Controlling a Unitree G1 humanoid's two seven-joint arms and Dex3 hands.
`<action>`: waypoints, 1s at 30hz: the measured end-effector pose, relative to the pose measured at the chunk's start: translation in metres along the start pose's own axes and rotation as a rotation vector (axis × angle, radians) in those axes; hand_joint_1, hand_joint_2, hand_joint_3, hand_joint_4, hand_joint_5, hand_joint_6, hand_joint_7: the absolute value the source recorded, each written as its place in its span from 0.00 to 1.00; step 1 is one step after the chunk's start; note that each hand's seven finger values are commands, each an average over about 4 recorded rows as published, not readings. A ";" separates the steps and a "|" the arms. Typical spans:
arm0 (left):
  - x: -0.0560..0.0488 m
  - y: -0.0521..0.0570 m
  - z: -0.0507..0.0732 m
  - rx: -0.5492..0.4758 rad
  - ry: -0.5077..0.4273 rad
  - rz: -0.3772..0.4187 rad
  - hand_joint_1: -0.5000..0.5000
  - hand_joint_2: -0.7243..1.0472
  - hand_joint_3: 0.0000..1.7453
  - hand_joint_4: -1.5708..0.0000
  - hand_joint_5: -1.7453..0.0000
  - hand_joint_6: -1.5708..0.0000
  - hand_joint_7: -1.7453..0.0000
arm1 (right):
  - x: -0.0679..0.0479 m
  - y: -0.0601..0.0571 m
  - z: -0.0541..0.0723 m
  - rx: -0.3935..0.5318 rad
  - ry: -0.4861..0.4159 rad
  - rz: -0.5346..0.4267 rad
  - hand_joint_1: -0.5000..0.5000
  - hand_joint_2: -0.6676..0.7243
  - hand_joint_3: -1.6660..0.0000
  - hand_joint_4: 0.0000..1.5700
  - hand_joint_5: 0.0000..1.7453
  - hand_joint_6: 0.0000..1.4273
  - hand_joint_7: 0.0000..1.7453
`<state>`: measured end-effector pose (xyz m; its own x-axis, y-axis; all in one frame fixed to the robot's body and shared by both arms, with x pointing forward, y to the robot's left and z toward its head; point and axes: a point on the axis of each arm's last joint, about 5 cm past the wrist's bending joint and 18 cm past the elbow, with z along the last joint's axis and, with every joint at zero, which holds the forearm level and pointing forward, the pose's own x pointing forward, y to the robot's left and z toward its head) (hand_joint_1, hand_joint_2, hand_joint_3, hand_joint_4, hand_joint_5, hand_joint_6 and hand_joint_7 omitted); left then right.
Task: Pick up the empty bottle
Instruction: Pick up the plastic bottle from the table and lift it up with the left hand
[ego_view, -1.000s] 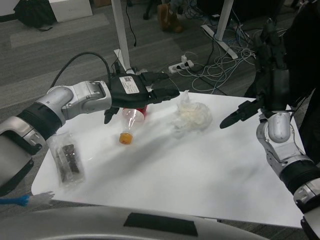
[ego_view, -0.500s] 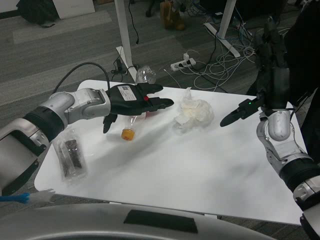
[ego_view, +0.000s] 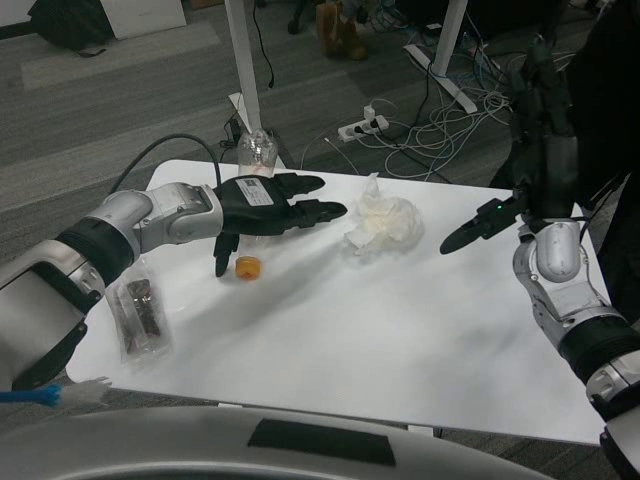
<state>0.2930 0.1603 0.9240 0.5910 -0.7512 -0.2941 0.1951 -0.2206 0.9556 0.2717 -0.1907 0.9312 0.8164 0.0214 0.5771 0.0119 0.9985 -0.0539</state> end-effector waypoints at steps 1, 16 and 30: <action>0.000 0.000 0.000 -0.003 0.000 0.003 0.00 0.68 0.00 1.00 1.00 1.00 1.00 | 0.000 0.000 0.000 0.001 0.001 0.001 0.08 0.86 1.00 0.00 0.00 0.00 0.00; -0.005 -0.005 -0.002 -0.067 0.037 0.047 0.00 1.00 0.04 0.87 1.00 0.97 1.00 | 0.000 0.003 0.001 0.013 -0.005 0.014 0.08 0.86 1.00 0.00 0.00 0.00 0.00; -0.011 -0.010 -0.010 -0.100 0.141 -0.011 0.00 1.00 0.05 0.90 1.00 0.97 1.00 | 0.000 0.003 0.001 0.019 -0.006 0.011 0.08 0.86 1.00 0.00 0.00 0.00 0.00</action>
<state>0.2929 0.1769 0.9174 0.6909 -0.6526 -0.3109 0.2753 -0.1602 0.9479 0.2711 -0.1871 0.9322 0.8131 0.0325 0.5813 -0.0078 0.9990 -0.0449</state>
